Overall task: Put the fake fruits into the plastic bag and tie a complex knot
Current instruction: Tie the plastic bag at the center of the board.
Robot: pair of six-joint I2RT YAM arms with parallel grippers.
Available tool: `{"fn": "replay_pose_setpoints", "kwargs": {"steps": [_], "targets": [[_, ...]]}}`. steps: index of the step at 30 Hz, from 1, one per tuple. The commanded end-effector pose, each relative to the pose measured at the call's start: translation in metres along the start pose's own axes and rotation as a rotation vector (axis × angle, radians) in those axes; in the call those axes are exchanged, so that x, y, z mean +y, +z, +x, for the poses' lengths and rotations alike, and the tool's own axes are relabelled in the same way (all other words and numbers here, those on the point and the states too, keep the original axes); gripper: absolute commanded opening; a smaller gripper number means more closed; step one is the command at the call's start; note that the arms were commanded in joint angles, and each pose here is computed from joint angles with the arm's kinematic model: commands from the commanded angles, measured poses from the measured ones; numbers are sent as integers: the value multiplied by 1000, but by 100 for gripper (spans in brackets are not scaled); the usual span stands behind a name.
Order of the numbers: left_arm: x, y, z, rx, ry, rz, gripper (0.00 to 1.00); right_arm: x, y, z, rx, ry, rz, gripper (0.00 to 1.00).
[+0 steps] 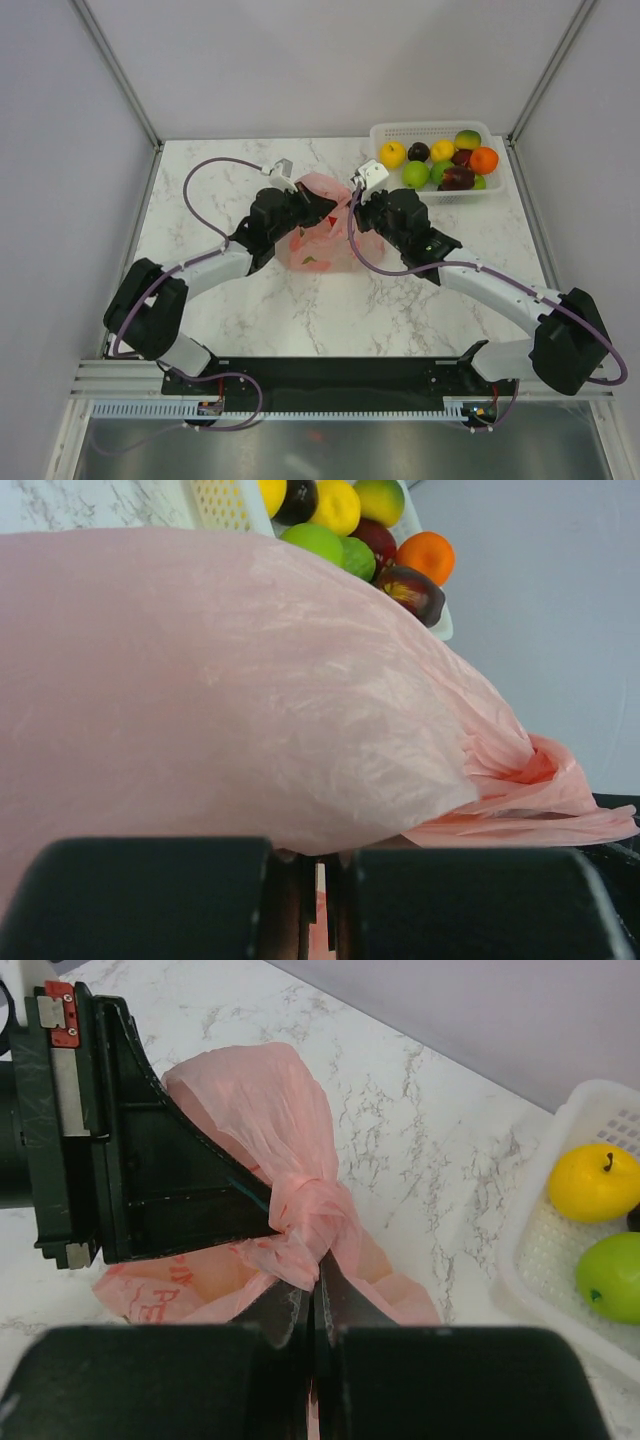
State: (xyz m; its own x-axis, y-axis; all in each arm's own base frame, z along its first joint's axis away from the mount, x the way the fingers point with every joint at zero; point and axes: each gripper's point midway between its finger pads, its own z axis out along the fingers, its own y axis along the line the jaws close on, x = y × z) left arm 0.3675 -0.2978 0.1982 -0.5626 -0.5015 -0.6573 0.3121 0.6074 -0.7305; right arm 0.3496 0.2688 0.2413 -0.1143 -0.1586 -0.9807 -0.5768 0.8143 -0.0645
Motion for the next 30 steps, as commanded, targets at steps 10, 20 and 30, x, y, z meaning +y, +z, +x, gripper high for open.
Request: {"fn": "replay_pose_setpoints", "kwargs": {"steps": [10, 20, 30], "targets": [[-25, 41, -21, -99, -45, 194, 2, 15, 1, -69, -97, -138, 29, 0], [-14, 60, -56, -262, 25, 120, 2, 20, 2, -55, -48, -165, 20, 0], [-33, 67, -100, -539, 10, 249, 2, 21, 7, -54, -46, -158, 16, 0]]}}
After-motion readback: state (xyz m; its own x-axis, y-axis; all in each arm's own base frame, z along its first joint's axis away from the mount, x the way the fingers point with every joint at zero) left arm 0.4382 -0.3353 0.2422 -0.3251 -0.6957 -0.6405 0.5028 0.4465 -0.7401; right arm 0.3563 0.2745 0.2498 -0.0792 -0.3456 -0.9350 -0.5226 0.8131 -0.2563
